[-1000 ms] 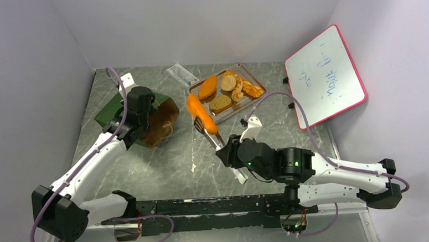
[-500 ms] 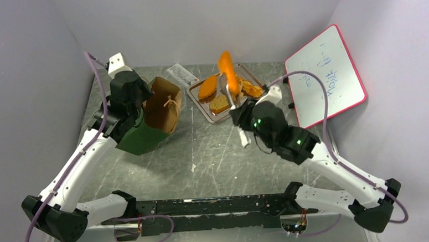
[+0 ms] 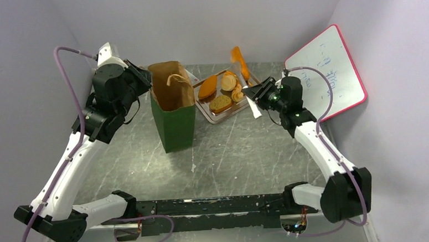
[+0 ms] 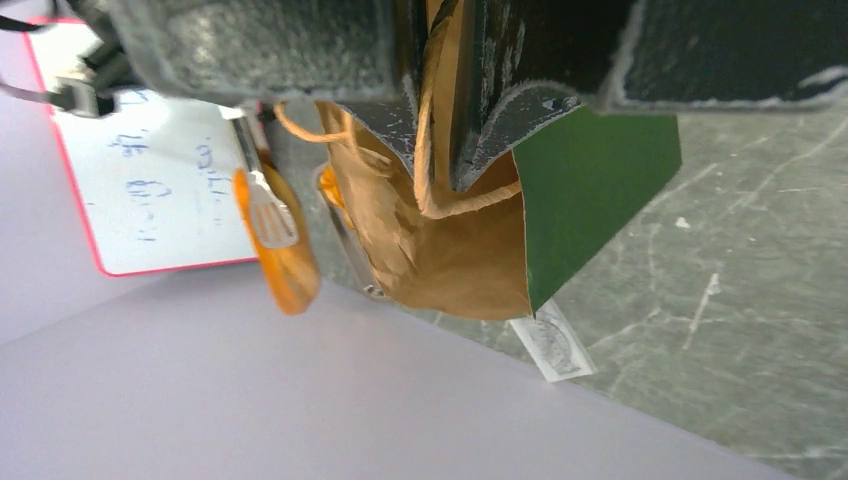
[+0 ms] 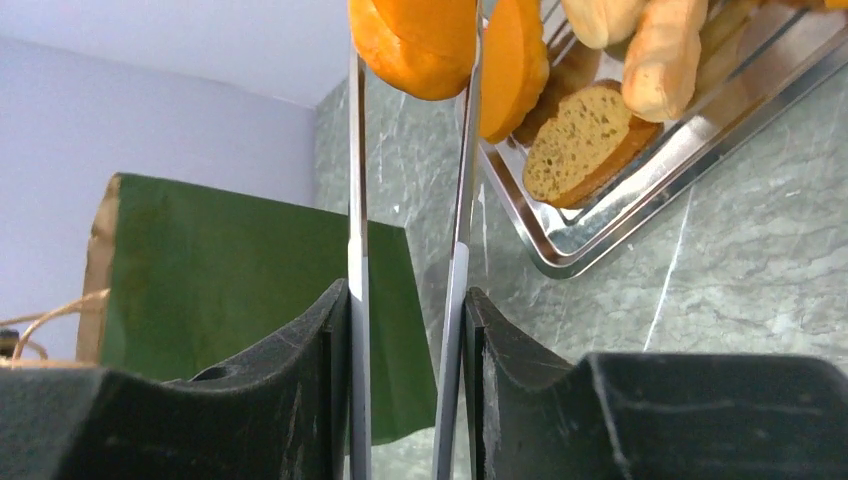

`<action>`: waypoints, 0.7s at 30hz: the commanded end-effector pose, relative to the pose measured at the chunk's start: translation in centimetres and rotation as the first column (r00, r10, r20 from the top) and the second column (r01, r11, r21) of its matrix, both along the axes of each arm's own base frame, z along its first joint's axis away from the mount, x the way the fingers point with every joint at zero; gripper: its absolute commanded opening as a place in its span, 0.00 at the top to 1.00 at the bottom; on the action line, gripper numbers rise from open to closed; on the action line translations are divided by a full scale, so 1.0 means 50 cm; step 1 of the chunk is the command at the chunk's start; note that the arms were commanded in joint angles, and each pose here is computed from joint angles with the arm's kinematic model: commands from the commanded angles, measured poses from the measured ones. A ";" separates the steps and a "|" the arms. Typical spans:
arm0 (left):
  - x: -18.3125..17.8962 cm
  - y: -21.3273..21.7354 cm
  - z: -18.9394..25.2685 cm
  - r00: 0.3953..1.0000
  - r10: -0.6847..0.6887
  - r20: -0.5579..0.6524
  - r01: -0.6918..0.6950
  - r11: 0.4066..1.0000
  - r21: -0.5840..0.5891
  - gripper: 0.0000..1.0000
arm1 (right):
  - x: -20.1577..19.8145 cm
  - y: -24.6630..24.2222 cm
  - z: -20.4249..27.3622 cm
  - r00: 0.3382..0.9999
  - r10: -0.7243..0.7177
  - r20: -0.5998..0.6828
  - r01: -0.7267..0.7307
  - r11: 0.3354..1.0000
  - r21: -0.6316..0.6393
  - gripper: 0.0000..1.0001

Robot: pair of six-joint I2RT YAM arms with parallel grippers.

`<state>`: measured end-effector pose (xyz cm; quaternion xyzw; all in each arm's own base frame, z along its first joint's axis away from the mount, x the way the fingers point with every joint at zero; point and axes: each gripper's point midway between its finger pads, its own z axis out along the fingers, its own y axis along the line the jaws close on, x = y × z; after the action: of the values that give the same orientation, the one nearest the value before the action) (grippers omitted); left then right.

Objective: Take the fake bread out of the paper bag
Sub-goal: Place the fake bread in the container.

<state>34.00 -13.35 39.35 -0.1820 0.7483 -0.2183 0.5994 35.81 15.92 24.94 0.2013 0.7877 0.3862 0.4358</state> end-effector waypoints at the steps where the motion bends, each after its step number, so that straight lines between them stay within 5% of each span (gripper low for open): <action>1: -0.024 -0.030 0.029 0.996 -0.075 0.044 0.079 0.990 -0.114 0.93 | 0.016 0.020 0.058 0.987 0.130 0.099 -0.151 0.956 0.250 1.00; 21: 0.020 -0.107 0.024 0.977 -0.187 0.102 0.204 0.959 -0.196 0.93 | 0.128 -0.081 -0.068 0.993 0.118 0.003 -0.101 0.837 0.538 1.00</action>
<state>34.93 -17.37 36.52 -0.1725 0.7467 -0.3089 0.5633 41.94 12.09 19.86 0.3052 0.6939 0.5706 0.3159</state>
